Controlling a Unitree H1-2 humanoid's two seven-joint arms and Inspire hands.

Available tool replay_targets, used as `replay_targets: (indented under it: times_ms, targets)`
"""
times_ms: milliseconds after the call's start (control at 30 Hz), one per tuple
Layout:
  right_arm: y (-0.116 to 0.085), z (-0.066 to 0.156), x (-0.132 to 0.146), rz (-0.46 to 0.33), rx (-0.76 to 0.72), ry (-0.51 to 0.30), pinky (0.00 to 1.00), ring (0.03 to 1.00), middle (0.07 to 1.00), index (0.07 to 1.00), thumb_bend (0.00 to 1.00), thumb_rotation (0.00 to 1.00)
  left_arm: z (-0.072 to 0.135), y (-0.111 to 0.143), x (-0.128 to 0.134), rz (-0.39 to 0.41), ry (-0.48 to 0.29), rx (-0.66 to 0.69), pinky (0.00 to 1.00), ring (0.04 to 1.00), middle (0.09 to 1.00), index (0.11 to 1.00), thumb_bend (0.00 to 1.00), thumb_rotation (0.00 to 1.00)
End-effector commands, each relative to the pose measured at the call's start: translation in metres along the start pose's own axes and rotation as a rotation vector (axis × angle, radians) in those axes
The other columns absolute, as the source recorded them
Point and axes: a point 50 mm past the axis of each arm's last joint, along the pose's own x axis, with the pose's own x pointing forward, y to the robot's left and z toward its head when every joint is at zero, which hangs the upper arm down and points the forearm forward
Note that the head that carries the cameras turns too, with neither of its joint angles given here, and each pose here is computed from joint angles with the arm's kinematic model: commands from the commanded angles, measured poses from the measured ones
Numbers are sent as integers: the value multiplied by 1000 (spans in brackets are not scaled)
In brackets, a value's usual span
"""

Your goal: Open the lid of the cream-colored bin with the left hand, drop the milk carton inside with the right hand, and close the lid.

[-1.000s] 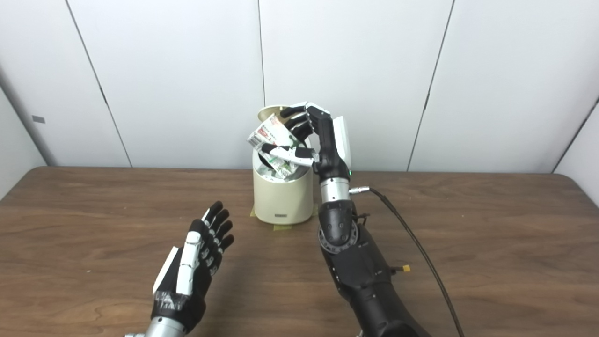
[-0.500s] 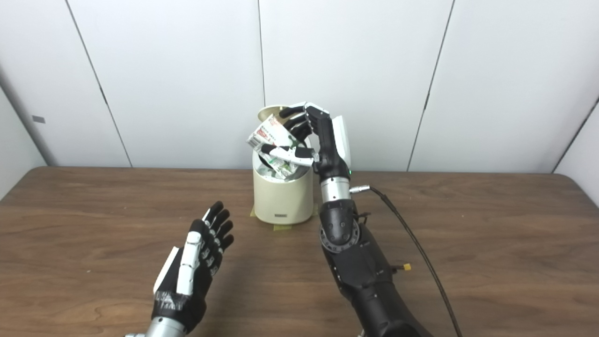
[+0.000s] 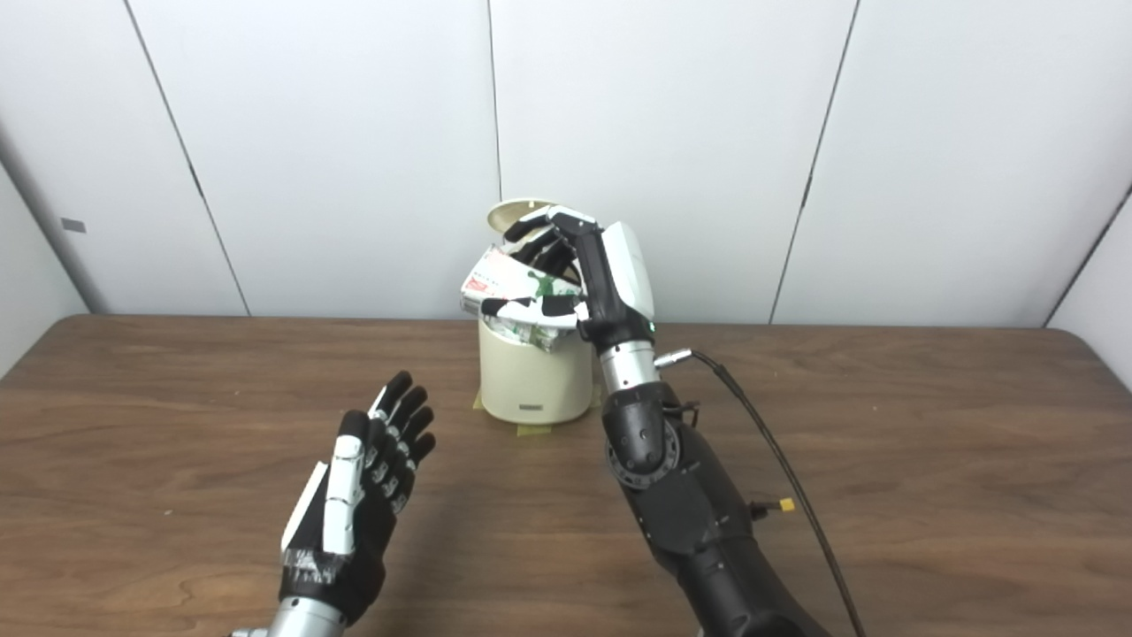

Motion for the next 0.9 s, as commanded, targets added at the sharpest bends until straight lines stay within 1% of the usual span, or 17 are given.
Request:
replay_targets:
  times_ms: [0, 133, 167, 200, 233, 300, 367, 500, 600, 867]
  targets:
    - [-11, 22, 22, -33, -30, -114, 317, 379, 417, 529, 523, 9, 7, -2, -3, -10, -58, -27, 1000, 996, 996, 1000, 610, 963]
    - [-11, 25, 24, -4, -157, -136, 379, 450, 434, 536, 522, 12, 11, -2, -4, 7, -64, -20, 976, 979, 979, 992, 582, 976]
    - [-11, 25, 24, 3, -186, -140, 408, 479, 446, 531, 523, 12, 11, -2, -4, 7, -65, -19, 978, 984, 983, 996, 578, 982]
    - [-11, 25, 24, 10, -212, -135, 464, 531, 468, 516, 525, 12, 11, -1, -4, 7, -66, -20, 980, 987, 988, 999, 573, 987]
    - [-11, 24, 23, 18, -233, -129, 510, 573, 544, 506, 524, 83, 11, -1, -4, 7, -67, -21, 981, 989, 989, 1000, 571, 987]
    - [-11, 25, 22, 29, -263, -122, 583, 637, 630, 498, 523, 142, 11, 0, -5, 3, -73, -21, 984, 991, 990, 1000, 569, 981]
    - [-13, 25, 22, 35, -284, -124, 610, 661, 651, 497, 523, 153, 11, -1, -5, 0, -76, -20, 989, 995, 993, 1000, 567, 977]
    - [-16, 26, 23, 40, -296, -119, 617, 666, 649, 497, 523, 157, 10, -2, -5, 2, -73, -13, 990, 991, 987, 996, 564, 969]
    - [-17, 25, 23, 43, -298, -116, 607, 661, 639, 497, 523, 157, 11, -3, -4, 1, -74, -10, 978, 981, 978, 990, 558, 972]
    - [-18, 20, 22, 57, -293, -126, 584, 647, 613, 496, 522, 158, 10, -3, -3, 0, -86, -7, 993, 994, 987, 996, 570, 972]
